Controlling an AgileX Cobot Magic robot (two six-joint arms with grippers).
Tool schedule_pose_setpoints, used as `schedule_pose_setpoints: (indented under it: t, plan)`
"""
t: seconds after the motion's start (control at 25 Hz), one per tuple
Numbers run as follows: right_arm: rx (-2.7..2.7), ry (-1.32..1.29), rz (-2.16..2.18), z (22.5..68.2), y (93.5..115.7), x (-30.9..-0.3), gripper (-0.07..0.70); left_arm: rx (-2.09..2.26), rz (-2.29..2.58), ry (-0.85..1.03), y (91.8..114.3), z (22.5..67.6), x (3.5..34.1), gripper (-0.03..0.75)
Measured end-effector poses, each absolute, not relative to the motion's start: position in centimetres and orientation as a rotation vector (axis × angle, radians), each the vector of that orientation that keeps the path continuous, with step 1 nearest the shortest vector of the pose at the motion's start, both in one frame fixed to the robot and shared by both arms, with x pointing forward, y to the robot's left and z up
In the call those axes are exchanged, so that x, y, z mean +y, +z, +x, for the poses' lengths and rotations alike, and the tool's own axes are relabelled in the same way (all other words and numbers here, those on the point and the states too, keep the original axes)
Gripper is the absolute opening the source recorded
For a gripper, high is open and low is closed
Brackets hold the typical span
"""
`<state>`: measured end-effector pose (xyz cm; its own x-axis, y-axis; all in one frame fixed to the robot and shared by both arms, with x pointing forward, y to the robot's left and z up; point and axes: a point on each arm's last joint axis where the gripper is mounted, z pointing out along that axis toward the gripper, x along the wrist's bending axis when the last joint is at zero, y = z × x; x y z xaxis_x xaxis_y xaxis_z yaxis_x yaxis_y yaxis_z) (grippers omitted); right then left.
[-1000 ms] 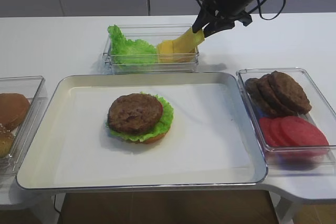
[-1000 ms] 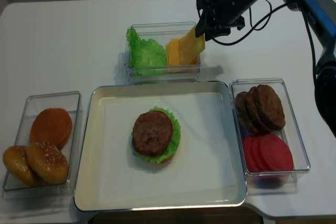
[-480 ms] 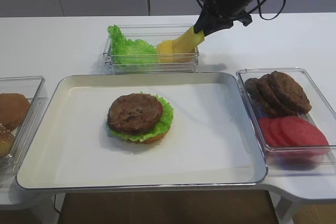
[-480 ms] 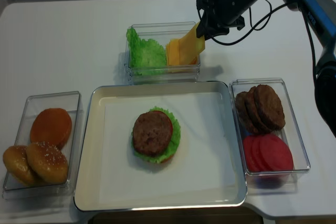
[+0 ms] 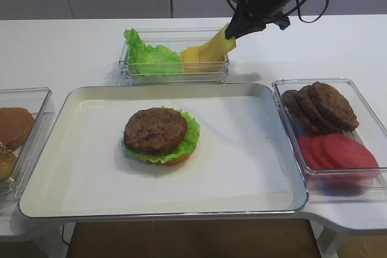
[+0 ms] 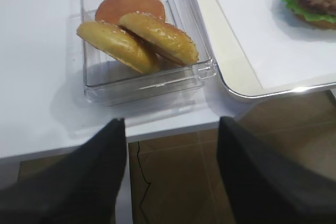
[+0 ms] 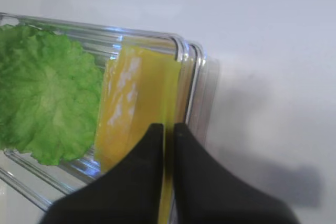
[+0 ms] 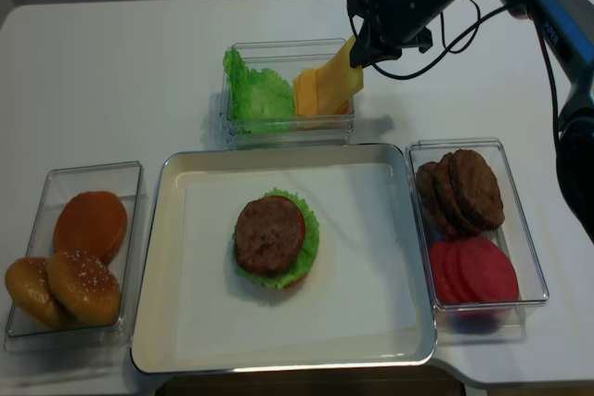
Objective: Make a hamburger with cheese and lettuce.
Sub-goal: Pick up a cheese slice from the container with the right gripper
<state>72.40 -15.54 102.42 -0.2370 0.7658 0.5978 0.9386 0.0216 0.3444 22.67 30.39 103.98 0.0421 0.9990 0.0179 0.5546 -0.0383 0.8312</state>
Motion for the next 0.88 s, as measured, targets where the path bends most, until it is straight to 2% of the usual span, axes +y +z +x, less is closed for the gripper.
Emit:
schedule_pose_setpoints:
  t: [0.44, 0.88]
  plan:
    - [-1.995, -1.043, -1.722, 72.1, 102.8, -15.1, 0.048, 1.585, 1.669, 0.866, 104.0, 22.7, 30.4, 0.414]
    - [-2.037, -1.092, -1.663, 71.8, 105.5, -15.1, 0.048, 1.585, 1.669, 0.866, 104.0, 22.7, 30.4, 0.414]
